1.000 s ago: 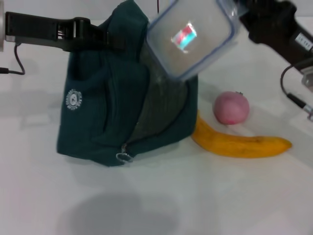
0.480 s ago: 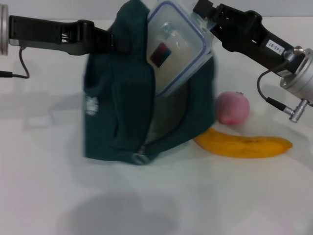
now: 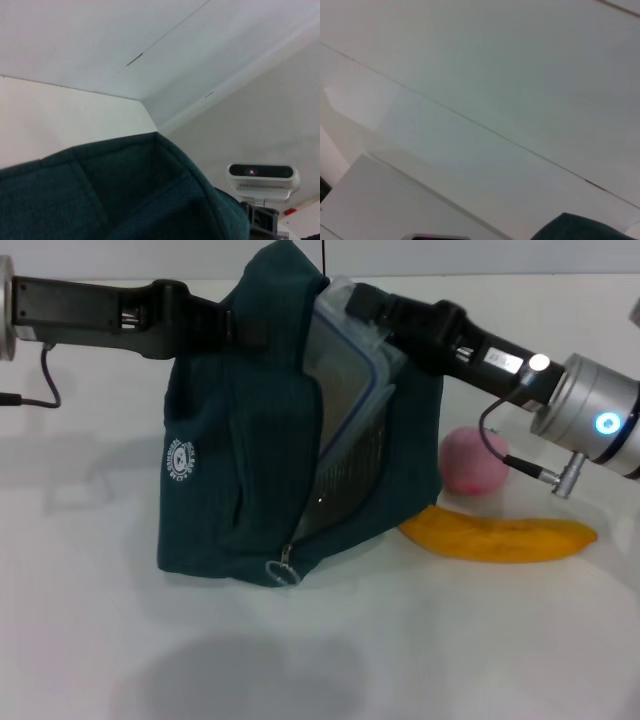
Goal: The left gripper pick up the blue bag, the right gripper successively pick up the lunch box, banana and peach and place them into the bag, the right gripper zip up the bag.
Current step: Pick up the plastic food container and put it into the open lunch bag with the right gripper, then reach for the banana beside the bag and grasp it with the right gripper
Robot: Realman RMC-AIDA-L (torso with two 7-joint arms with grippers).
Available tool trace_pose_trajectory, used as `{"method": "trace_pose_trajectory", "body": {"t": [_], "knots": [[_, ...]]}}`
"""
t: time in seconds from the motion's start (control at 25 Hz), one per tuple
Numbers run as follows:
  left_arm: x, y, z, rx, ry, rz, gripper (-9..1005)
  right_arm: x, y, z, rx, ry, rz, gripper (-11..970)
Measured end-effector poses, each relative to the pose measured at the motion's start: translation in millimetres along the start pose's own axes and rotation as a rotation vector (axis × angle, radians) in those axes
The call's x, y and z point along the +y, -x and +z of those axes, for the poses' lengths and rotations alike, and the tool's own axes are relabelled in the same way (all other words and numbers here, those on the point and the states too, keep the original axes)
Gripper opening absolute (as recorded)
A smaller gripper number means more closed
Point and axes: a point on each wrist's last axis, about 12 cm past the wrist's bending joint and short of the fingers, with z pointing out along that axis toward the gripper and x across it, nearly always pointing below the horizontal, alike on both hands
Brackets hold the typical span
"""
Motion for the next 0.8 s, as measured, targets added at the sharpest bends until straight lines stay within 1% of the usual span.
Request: {"method": "trace_pose_trajectory", "body": {"t": [0.12,0.24,0.48,0.56,0.64,0.72,0.8], "knots": [[1.1,-1.7,-1.3,-0.003,0.001,-0.005,34,0.4,-0.2,2.4,0.004,-0.002,-0.017,124],[3.0,-4.1,-3.3,-0.005,0.008,-0.013,34,0.0,1.4,-2.5,-0.028,-0.002,-0.024,125],[8.7,-8.6,-13.6,-0.024,0.039,-0.022,34,1.8,13.6,-21.6,-0.110,0.014,-0.062,338],[11.4,-11.0,-19.1,-0.034,0.054,-0.026,34,2.9,19.3,-30.3,-0.127,0.018,-0.093,390],[13.7,-13.2,-23.8,-0.042,0.068,-0.031,34,6.0,30.4,-45.1,-0.125,0.023,-0.161,443],[15.0,-14.1,-26.5,-0.048,0.077,-0.030,34,10.1,42.8,-56.7,-0.077,0.019,-0.225,495],[15.9,-14.2,-27.8,-0.052,0.084,-0.028,35,16.0,59.2,-65.5,0.019,0.006,-0.282,547]]}}
